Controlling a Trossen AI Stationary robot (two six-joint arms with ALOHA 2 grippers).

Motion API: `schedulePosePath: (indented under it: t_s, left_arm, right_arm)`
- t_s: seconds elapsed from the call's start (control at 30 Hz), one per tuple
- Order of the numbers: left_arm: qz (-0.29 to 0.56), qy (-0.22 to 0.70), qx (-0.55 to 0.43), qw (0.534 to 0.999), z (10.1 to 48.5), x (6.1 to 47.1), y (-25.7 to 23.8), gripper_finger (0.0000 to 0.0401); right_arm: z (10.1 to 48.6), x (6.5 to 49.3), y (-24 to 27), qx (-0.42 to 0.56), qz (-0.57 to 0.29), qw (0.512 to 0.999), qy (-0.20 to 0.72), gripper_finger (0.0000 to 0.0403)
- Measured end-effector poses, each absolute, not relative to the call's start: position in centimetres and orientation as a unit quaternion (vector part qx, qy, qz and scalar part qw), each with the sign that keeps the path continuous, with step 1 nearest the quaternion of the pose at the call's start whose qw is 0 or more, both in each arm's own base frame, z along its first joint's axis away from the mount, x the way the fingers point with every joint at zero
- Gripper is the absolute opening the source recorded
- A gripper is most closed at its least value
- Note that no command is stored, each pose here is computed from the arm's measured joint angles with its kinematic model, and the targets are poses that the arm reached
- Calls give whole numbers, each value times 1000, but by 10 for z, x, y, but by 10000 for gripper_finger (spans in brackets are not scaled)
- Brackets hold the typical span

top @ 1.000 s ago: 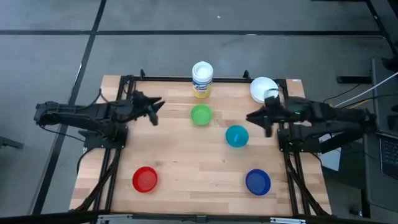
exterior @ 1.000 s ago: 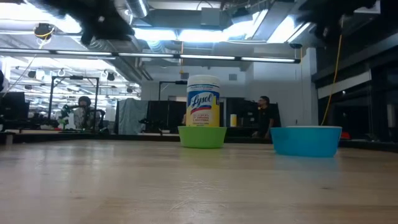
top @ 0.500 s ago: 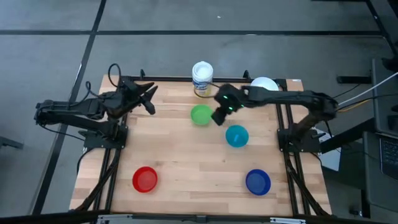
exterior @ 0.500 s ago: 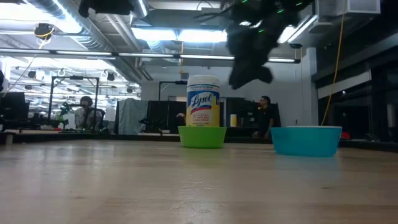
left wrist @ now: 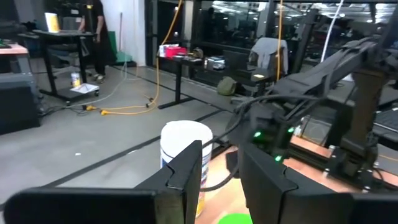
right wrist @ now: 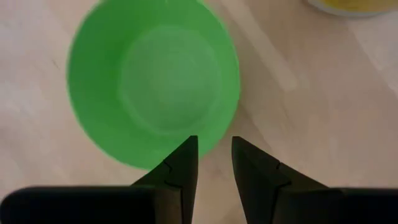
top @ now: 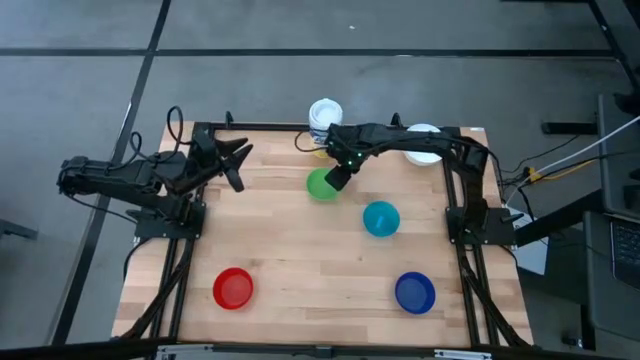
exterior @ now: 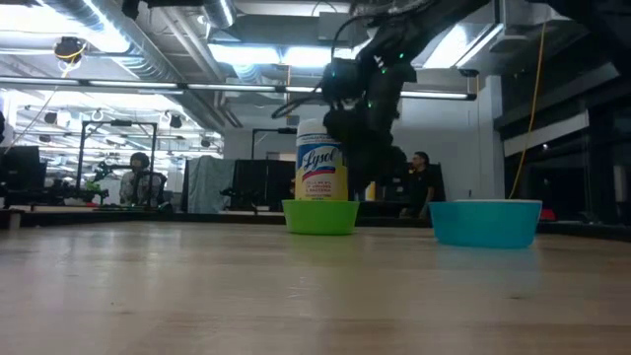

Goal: Nest bowls inside each other
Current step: Stack the green bowl on the white bowl

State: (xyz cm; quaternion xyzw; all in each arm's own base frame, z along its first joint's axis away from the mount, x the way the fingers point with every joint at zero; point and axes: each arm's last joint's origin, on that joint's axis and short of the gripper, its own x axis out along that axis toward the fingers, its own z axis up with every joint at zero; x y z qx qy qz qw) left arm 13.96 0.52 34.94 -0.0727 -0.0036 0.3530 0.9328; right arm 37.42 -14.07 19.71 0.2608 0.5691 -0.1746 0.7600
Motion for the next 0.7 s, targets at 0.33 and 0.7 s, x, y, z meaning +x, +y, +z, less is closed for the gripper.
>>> schedulePosePath:
  t_s: [0.33, 0.7]
  left_arm:
    - [345, -15, -74, 935, 352, 140, 3, 100]
    - [345, -18, -73, 935, 353, 140, 3, 100]
  right_arm:
    - [192, 377, -144, 262, -154, 766, 566, 102]
    - [192, 380, -143, 251, -165, 774, 558, 130]
